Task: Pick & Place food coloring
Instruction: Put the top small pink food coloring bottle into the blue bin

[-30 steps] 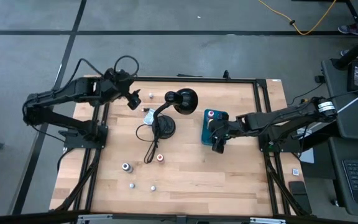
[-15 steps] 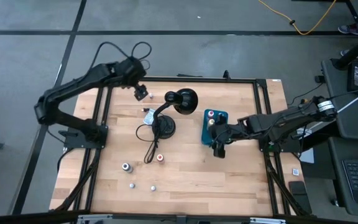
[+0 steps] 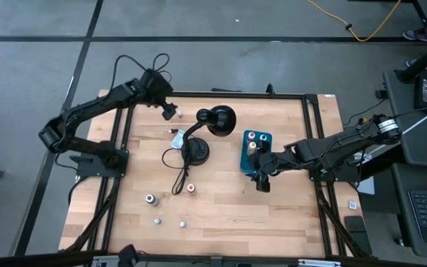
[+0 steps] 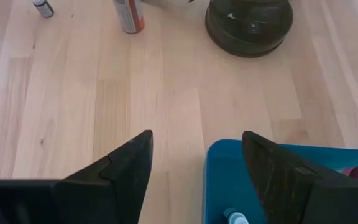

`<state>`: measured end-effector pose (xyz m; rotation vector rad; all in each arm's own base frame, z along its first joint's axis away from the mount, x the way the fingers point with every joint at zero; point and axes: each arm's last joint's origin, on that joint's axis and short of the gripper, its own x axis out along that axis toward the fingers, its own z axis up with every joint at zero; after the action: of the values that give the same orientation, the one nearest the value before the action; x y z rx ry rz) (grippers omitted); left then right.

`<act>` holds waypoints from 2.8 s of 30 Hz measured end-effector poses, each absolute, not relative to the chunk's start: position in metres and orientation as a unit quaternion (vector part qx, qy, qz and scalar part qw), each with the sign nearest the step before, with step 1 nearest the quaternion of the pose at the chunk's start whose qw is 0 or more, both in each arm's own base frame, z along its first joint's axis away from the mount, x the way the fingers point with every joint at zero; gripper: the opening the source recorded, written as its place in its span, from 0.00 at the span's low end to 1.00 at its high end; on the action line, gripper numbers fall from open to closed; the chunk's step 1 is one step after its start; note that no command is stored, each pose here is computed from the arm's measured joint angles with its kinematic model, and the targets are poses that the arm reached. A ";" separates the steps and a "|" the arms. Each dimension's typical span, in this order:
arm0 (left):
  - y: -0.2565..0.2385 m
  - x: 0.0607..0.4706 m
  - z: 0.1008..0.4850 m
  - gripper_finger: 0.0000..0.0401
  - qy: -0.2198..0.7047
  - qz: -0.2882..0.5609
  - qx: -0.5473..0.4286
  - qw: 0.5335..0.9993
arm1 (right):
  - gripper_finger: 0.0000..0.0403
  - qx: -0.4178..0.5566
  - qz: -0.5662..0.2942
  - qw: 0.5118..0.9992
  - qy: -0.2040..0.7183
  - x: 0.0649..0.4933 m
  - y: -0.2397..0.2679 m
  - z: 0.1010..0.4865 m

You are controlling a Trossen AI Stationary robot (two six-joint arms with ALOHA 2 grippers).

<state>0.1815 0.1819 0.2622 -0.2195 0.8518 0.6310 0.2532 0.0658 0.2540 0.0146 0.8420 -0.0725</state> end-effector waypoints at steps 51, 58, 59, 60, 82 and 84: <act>0.191 0.177 0.109 0.80 0.395 0.283 -0.111 0.867 | 0.61 0.022 -0.044 0.915 0.400 0.252 0.073 0.255; 0.189 0.186 0.106 0.80 0.390 0.286 -0.082 0.871 | 0.61 0.022 -0.044 0.915 0.401 0.252 0.073 0.255; 0.189 0.187 0.106 0.80 0.388 0.287 -0.081 0.872 | 0.61 0.022 -0.044 0.915 0.400 0.252 0.073 0.255; 0.189 0.187 0.106 0.80 0.388 0.288 -0.080 0.872 | 0.61 0.022 -0.044 0.915 0.400 0.252 0.073 0.255; 0.191 0.188 0.106 0.80 0.376 0.310 -0.089 0.869 | 0.61 0.020 -0.044 0.915 0.401 0.252 0.073 0.255; 0.192 0.188 0.106 0.80 0.373 0.315 -0.095 0.868 | 0.61 0.020 -0.043 0.915 0.401 0.252 0.073 0.255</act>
<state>0.1878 0.1916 0.1059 -0.1981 0.7799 0.6601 0.2518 0.0728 0.2546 0.0415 0.8248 -0.0895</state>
